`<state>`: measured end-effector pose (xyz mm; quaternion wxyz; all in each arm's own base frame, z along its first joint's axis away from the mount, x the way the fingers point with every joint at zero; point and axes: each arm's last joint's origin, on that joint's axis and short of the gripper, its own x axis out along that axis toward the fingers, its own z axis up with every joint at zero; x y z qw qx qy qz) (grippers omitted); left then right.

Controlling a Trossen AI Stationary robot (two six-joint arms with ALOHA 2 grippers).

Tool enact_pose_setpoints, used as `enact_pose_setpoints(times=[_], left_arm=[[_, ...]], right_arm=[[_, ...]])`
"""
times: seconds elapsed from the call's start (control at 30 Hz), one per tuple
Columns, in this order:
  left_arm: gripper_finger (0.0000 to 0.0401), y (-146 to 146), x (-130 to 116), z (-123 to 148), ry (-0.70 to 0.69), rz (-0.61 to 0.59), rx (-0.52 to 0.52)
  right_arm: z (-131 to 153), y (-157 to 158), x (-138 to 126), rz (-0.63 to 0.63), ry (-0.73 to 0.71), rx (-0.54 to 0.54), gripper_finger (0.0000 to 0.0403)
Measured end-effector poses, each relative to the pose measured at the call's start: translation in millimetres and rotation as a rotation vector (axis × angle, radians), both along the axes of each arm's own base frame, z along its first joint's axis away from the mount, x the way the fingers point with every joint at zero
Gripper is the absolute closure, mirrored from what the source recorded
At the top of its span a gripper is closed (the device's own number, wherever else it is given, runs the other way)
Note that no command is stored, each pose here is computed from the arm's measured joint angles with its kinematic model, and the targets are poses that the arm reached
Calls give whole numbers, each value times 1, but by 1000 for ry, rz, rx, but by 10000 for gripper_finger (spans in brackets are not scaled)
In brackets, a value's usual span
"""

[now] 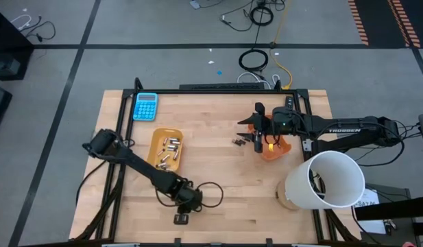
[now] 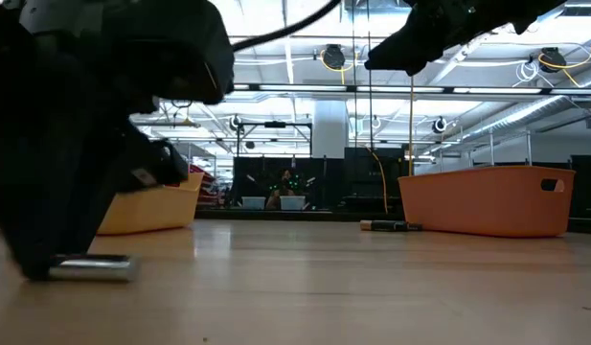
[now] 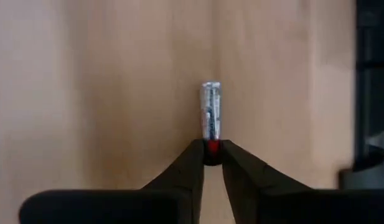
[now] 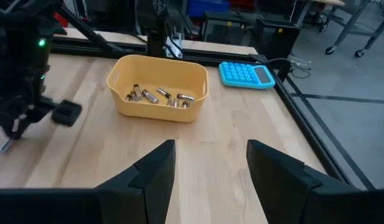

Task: Sort batteries
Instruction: Put the silver battery into the yellow bin

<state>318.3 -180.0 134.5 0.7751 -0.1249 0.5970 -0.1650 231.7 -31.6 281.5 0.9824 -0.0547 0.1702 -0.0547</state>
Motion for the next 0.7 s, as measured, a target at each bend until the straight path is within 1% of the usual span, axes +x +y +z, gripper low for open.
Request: enact_pose_setpoints(times=[0.1,0.2,0.27,0.43,0.63,0.7], left_arm=[[347,-2,3,-11,24,20,4],[351,1,1,-16,41,44,74],[352,5,2,-14,44,49,86],[352,15,6,-5,-13,75,123],[353,19,8,-5,-63,119,210],[361,20,8,-6,-86,121,259]], right_arm=[[0,0,0,1,5,0,213],[-1,0,0,2,8,1,213],[-1,0,0,2,15,2,213],[-1,0,0,1,15,0,213],[-2,0,-1,1,17,1,213],[-2,0,-1,1,17,1,213]])
